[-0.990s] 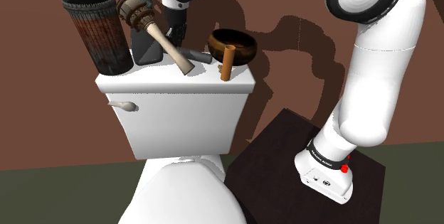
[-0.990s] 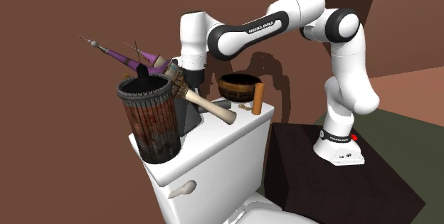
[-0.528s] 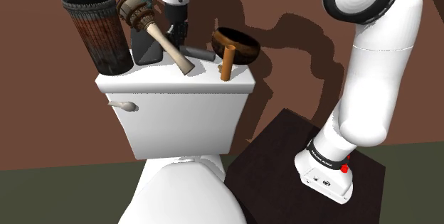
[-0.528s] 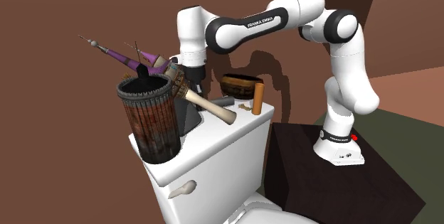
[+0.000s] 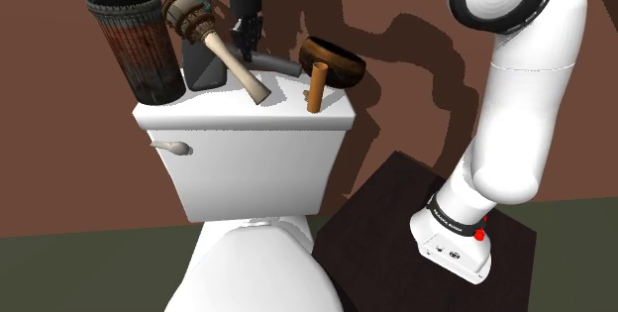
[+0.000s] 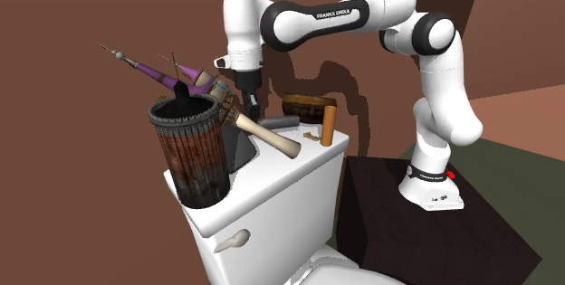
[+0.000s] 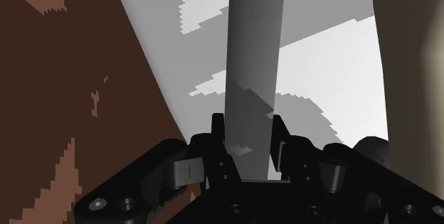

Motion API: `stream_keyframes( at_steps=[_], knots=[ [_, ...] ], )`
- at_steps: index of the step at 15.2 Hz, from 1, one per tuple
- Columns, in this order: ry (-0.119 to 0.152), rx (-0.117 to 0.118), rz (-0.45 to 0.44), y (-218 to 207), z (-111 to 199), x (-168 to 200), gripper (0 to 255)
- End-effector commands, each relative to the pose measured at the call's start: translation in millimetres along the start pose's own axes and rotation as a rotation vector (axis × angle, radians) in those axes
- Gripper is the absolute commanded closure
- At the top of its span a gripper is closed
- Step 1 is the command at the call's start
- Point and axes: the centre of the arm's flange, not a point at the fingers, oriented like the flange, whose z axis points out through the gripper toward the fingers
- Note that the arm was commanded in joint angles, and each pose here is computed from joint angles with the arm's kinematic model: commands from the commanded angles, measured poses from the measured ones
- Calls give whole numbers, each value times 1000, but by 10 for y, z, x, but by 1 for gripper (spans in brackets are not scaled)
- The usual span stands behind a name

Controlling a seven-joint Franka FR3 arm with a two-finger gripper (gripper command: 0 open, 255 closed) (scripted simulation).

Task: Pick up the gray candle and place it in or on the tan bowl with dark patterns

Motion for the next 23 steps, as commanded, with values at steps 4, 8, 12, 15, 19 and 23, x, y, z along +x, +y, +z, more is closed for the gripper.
stream_keyframes(
  at_steps=[4,8,12,15,19,23],
  knots=[
    [79,-20,13,87,-431,50,255],
    [79,-20,13,87,-642,43,255],
    [79,-20,13,87,-853,36,255],
    [79,-20,13,88,-1011,30,255],
    [79,-20,13,88,-1207,24,255],
    [79,-20,13,264,-1206,-474,255]
  ],
)
